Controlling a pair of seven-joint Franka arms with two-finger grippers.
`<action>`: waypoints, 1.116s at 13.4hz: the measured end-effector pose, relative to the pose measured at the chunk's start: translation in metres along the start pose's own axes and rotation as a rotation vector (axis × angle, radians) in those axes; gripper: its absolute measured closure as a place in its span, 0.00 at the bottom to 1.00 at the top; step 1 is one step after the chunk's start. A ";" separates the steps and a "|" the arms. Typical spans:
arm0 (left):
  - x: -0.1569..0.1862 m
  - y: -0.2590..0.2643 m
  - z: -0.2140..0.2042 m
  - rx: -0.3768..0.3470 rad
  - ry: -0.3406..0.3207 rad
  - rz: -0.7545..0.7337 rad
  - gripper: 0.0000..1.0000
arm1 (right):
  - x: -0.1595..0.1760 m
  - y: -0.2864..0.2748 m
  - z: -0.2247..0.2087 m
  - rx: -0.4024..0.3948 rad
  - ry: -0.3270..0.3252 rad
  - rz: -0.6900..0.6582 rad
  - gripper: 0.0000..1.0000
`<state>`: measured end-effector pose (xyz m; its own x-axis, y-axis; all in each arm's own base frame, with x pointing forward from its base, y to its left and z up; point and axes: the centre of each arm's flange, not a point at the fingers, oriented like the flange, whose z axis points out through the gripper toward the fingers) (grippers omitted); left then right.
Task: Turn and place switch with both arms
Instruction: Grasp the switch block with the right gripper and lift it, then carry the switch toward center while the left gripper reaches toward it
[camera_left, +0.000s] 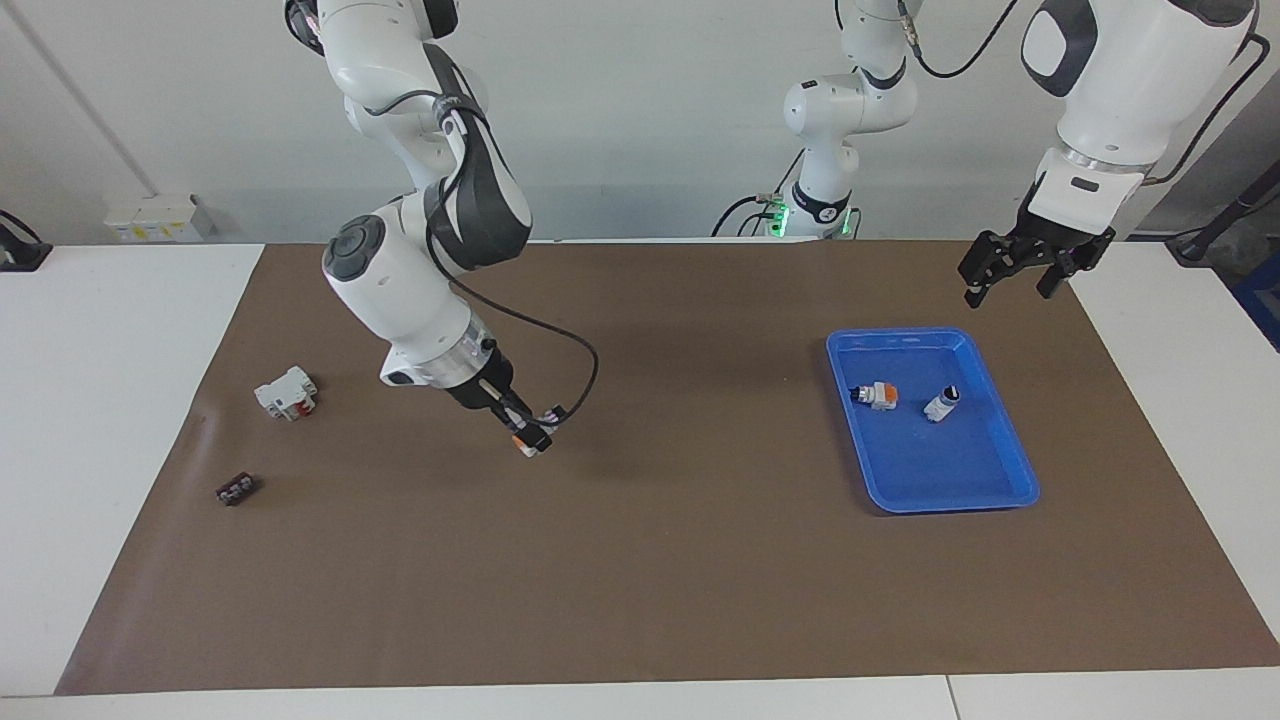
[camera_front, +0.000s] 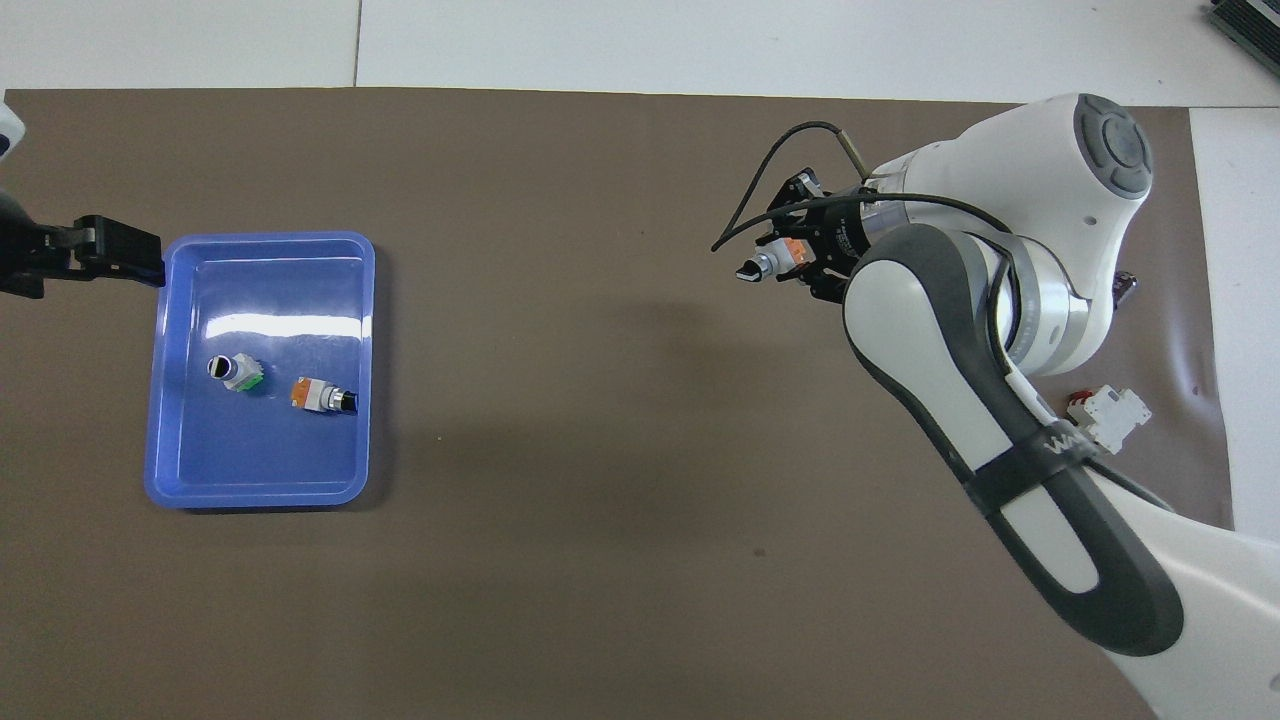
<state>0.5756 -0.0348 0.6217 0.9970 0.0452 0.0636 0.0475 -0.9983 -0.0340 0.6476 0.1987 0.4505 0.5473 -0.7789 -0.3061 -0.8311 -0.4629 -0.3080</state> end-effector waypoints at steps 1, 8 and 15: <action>0.000 0.000 0.000 0.000 0.000 0.000 0.00 | -0.019 -0.007 -0.006 0.024 -0.031 0.046 0.59; -0.001 0.006 -0.002 -0.001 0.003 0.010 0.00 | -0.121 -0.043 -0.034 0.128 -0.236 0.258 0.59; -0.005 0.020 -0.001 -0.140 -0.019 -0.001 0.00 | -0.136 -0.050 -0.053 0.197 -0.399 0.451 0.59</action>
<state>0.5718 -0.0555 0.6215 0.9980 0.0451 0.0441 0.0403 -0.9936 0.1059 0.6097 0.3059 0.5552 0.1735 -0.6440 -0.7451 -0.9757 -0.0097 -0.2188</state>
